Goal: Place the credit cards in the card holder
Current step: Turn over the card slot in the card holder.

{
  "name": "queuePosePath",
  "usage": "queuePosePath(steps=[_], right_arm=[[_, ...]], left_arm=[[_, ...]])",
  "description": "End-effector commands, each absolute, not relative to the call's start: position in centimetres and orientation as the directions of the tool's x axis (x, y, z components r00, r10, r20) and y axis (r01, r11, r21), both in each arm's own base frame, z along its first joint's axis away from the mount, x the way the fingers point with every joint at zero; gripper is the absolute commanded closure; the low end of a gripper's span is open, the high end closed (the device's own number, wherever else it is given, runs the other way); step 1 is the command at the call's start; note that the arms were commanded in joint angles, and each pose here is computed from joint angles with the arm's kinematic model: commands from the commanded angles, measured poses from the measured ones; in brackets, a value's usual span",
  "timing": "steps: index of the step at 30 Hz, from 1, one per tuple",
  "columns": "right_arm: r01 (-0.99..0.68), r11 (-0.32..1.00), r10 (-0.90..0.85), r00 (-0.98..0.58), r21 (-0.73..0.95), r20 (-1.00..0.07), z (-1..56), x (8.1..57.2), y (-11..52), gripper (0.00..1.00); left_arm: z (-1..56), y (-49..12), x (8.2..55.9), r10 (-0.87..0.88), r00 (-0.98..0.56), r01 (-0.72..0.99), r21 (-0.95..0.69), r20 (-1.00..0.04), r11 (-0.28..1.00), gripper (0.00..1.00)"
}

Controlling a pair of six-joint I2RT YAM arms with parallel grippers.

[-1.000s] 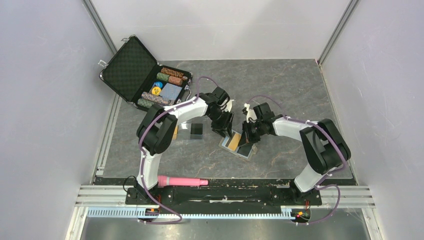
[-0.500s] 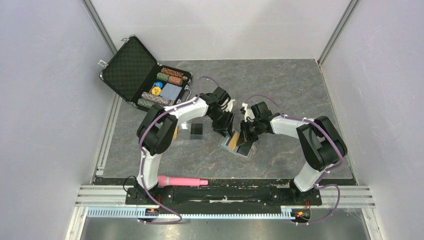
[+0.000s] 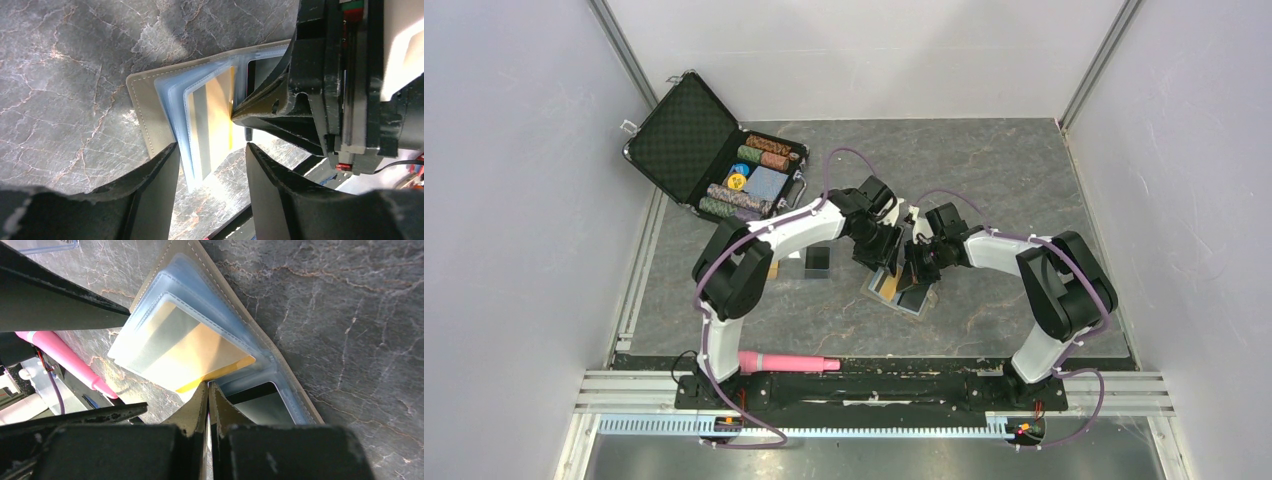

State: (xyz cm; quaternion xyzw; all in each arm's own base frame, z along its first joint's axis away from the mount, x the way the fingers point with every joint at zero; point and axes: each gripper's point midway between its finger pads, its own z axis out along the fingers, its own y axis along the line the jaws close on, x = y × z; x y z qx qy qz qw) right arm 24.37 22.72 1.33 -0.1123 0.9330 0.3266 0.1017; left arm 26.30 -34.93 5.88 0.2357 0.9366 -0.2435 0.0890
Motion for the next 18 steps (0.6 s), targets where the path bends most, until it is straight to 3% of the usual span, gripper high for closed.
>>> queuePosePath(steps=[1, 10, 18], right_arm=[[-0.282, 0.797, -0.152, -0.95, 0.535, -0.273, -0.2, 25.0, 22.3, 1.0], [-0.284, 0.795, -0.154, -0.95, 0.537, -0.273, -0.2, 24.9, 22.3, 1.0], [-0.283, 0.794, -0.154, -0.95, 0.538, -0.273, -0.2, 24.9, 22.3, 1.0]], left_arm=[[7.8, -35.4, 27.1, 0.416, -0.838, 0.535, -0.378, -0.354, 0.756, 0.4], [8.7, -34.3, 28.2, 0.421, -0.808, 0.543, -0.243, -0.412, 0.804, 0.39], [7.3, -36.0, 26.7, 0.452, -0.819, 0.564, -0.347, -0.354, 0.75, 0.41]])
